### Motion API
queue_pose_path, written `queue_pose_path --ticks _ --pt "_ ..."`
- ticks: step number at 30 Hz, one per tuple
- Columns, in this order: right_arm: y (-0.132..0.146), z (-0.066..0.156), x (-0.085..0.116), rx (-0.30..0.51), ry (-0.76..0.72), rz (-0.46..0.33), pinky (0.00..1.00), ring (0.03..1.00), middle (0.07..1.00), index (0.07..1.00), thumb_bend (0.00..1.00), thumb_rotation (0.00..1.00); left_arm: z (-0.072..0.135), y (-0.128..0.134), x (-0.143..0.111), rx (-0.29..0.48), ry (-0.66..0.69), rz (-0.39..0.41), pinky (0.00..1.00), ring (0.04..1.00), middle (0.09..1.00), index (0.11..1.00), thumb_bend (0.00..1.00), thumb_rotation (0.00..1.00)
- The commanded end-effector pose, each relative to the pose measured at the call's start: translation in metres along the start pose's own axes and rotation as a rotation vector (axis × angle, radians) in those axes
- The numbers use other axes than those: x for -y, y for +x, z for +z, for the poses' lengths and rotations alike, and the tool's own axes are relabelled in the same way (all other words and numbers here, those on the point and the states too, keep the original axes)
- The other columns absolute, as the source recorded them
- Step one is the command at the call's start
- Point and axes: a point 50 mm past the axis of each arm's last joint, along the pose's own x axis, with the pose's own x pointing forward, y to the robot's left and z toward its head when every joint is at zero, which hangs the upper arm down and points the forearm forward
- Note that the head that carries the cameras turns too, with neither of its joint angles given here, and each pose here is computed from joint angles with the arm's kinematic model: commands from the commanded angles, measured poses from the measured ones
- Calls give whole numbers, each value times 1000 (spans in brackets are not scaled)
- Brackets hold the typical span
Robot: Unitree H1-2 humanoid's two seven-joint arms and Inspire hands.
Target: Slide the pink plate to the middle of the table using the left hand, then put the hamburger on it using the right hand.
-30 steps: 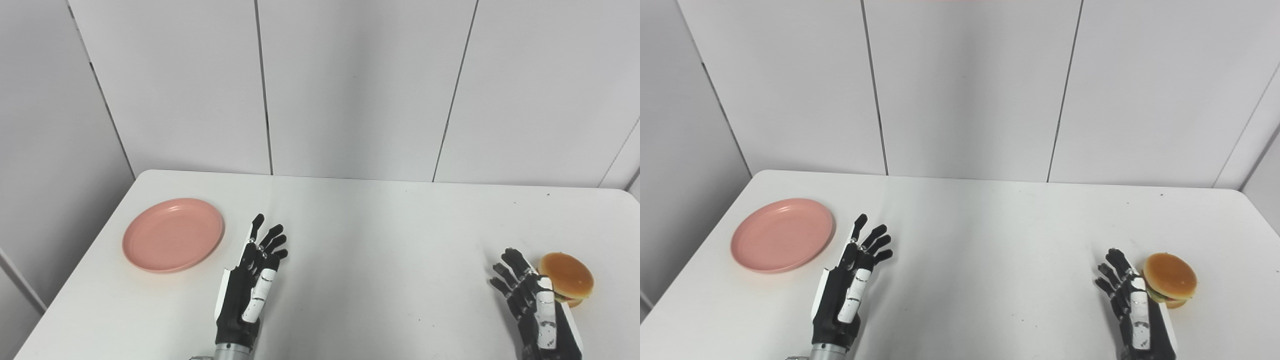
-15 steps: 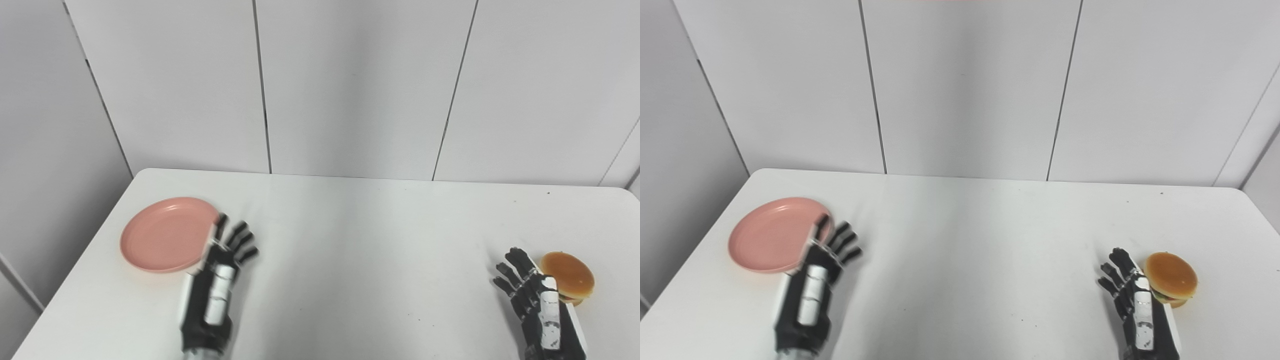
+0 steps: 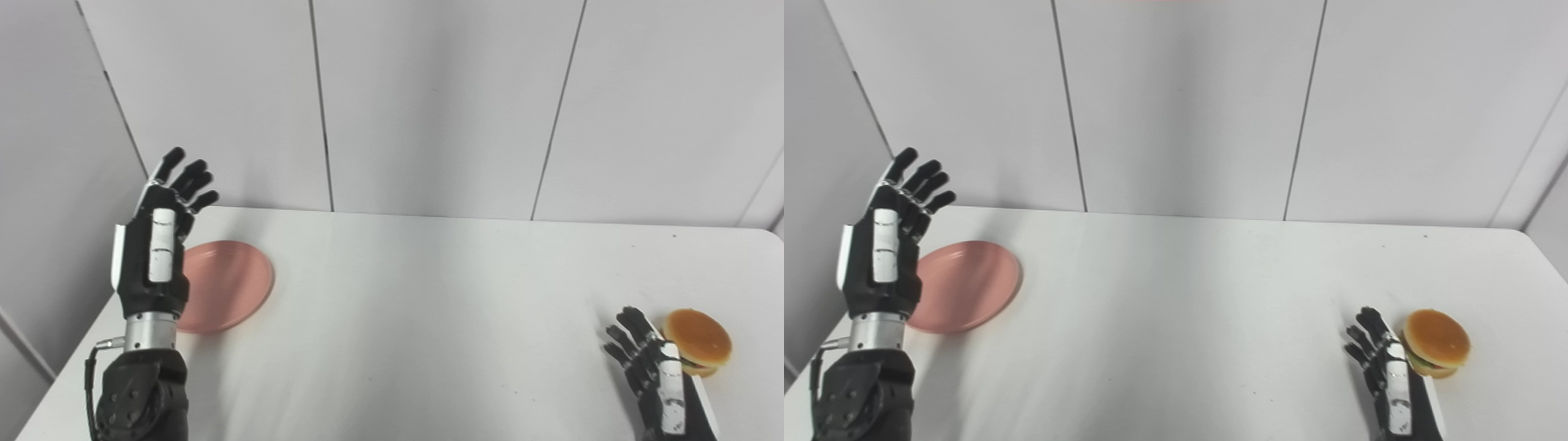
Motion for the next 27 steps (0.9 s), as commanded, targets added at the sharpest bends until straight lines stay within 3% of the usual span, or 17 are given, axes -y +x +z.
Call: queue_pose_path --ticks 1,11,14,17,27 --pt "-12 -12 -4 -53 20 -8 904 891 918 885 824 1000 17 26 -10 70 29 20 727 796 790 814 835 783" --pt "-12 -11 -7 -50 23 -4 928 923 937 905 775 1000 -13 76 -83 20 65 112 717 813 798 788 821 747" --pt "-13 -10 -8 -51 16 -10 903 906 923 898 778 1000 -24 87 -91 -55 -35 154 737 823 809 779 832 743" --pt "-15 -9 -8 -51 14 -6 902 908 924 899 789 1000 -35 92 -96 -113 -85 167 745 815 831 810 785 803" --pt "-17 -3 -8 -53 3 4 901 907 920 905 762 1000 -73 98 -105 -244 -110 236 709 784 803 792 781 753"
